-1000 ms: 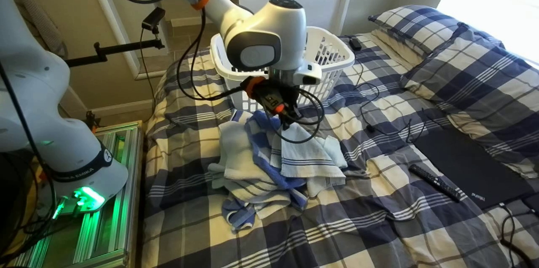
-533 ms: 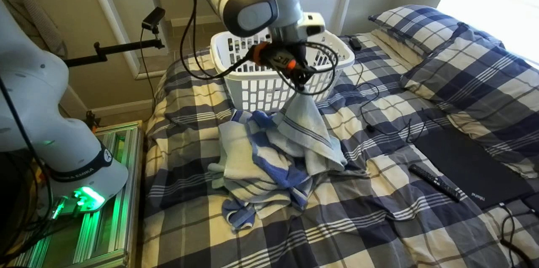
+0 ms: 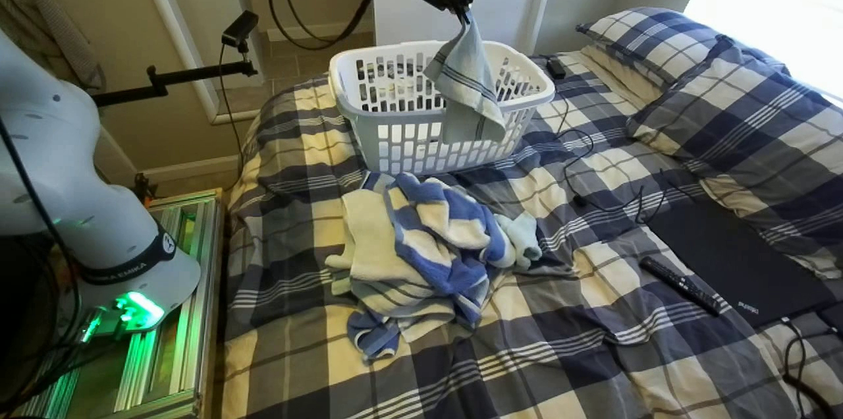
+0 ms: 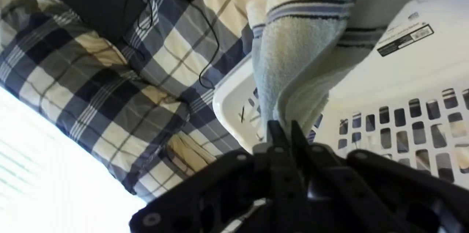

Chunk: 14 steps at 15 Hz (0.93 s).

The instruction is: Put the towel inside the basket

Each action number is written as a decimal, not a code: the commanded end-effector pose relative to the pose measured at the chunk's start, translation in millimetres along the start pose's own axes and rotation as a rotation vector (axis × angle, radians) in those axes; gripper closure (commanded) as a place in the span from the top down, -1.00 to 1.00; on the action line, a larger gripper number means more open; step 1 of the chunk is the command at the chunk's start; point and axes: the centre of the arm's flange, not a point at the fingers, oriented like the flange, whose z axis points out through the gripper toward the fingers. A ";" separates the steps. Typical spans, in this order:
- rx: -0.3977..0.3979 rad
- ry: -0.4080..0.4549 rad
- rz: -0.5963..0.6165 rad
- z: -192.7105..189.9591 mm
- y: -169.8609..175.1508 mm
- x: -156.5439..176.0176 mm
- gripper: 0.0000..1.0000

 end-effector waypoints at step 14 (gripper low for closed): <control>0.117 0.353 -0.020 122.9 -94.7 38.3 0.00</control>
